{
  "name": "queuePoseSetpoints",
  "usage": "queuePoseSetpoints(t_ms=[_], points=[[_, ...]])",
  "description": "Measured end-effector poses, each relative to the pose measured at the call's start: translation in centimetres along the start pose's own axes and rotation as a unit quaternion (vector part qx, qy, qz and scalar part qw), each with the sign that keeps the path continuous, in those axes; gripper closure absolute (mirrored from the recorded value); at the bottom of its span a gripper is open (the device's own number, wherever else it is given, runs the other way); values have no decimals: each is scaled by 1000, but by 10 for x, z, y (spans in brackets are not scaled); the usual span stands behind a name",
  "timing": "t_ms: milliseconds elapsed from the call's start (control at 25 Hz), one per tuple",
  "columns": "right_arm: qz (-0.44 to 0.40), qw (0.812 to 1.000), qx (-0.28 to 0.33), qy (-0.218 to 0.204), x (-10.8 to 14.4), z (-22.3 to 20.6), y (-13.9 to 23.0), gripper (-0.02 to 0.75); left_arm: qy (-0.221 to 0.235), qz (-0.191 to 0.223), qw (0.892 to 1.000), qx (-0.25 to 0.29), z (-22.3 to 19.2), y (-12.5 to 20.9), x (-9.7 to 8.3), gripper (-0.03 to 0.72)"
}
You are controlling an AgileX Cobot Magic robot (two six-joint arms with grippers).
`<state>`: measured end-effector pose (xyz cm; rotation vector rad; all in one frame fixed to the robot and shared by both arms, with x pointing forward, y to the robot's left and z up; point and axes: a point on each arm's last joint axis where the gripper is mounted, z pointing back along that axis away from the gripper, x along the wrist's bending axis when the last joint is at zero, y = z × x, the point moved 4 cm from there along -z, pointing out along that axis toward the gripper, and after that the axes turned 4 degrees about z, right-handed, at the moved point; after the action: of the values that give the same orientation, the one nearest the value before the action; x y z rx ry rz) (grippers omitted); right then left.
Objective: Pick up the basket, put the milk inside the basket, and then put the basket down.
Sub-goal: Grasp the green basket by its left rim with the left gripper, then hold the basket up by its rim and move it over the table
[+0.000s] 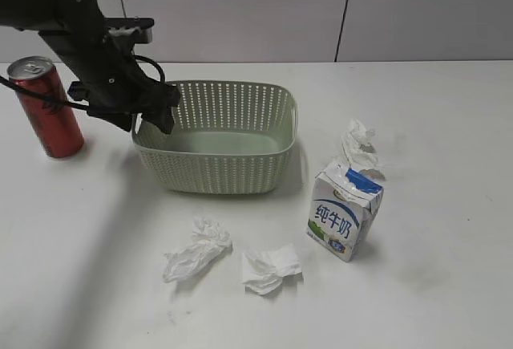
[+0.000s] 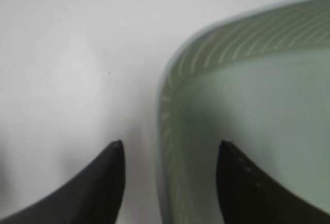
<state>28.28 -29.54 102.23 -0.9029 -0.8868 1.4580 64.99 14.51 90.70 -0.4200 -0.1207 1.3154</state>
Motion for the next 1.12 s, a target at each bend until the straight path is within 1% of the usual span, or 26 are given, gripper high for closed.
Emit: queuePoseSetpoints(t_ms=[80, 200, 280, 320, 640, 840, 960, 1120], points=[[0, 1000, 0, 0, 0, 0, 0, 153, 0, 1, 1000, -10, 0, -3, 0, 328], [0, 1000, 0, 0, 0, 0, 0, 153, 1, 2, 1000, -13, 0, -4, 0, 561], [0, 1000, 0, 0, 0, 0, 0, 153, 1, 3, 1000, -15, 0, -4, 0, 663], [0, 1000, 0, 0, 0, 0, 0, 153, 1, 6, 1000, -15, 0, -4, 0, 688], [-3, 1000, 0, -4, 1, 0, 0, 153, 0, 58, 998, -11, 0, -3, 0, 688], [-6, 1000, -5, -8, 2, 1, -2, 153, 1, 72, 997, -7, 9, -2, -2, 688], [-13, 999, -42, -14, 3, 7, -23, 153, 4, 75, 997, -20, 22, -6, -4, 688], [-24, 993, -113, -14, 1, 8, -66, 153, 6, 76, 997, -28, 30, -8, -5, 688]])
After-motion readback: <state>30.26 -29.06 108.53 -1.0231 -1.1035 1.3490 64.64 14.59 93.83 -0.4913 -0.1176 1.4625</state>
